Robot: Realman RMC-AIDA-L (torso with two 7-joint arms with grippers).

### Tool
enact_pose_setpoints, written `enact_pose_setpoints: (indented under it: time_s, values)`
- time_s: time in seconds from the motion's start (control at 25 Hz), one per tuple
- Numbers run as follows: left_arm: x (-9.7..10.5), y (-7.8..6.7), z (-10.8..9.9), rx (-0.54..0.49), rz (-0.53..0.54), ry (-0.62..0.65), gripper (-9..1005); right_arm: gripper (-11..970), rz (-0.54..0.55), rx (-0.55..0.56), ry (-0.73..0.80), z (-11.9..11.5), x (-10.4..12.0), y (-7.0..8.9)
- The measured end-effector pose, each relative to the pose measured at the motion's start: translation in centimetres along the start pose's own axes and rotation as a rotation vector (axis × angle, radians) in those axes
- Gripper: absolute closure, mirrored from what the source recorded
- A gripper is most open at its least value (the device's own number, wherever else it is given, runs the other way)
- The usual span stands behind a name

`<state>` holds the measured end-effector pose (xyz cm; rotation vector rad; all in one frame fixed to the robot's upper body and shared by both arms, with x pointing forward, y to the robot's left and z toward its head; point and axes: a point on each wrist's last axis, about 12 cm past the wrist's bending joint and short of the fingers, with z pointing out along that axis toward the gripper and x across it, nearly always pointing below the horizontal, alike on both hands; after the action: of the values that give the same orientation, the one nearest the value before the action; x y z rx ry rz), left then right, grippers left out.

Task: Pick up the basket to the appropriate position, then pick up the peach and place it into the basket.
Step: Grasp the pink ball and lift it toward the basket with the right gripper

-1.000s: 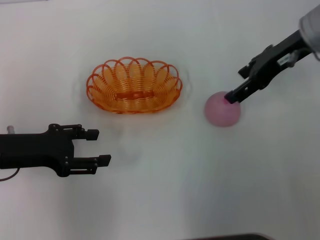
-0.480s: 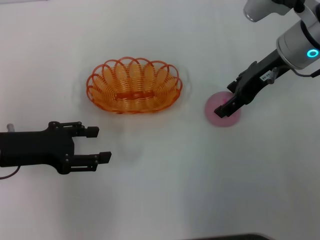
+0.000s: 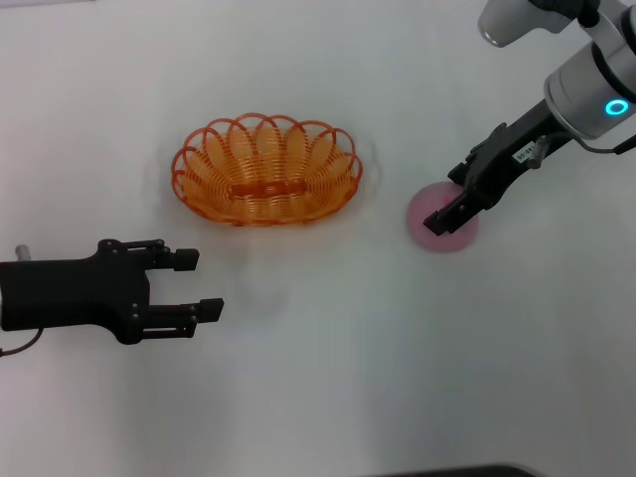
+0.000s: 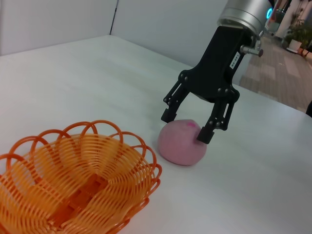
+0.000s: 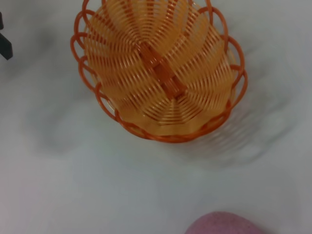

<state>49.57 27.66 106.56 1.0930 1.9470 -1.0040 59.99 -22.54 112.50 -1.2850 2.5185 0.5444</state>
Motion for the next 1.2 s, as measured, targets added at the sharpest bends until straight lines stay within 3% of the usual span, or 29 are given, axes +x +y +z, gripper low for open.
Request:
enact_pose_setpoints:
  time_s: [0.36, 0.6, 0.68, 0.92, 1.2]
  values:
    - [0.13, -0.05, -0.02, 0.000, -0.004, 0.000, 245, 91, -0.027, -0.001, 0.024, 0.27, -0.21, 0.28]
    - [0.19, -0.08, -0.03, 0.000, -0.006, 0.000, 245, 329, -0.028, 0.000, 0.024, 0.26, -0.25, 0.28]
    - [0.21, -0.09, -0.03, 0.000, -0.007, -0.001, 246, 571, -0.029, 0.000, 0.024, 0.25, -0.29, 0.28]
    - [0.29, -0.13, -0.03, 0.000, -0.010, -0.001, 246, 705, -0.029, 0.001, 0.023, 0.23, -0.32, 0.28]
    - [0.28, -0.15, -0.02, 0.003, -0.011, -0.001, 245, 736, -0.030, 0.002, 0.023, 0.20, -0.34, 0.27]
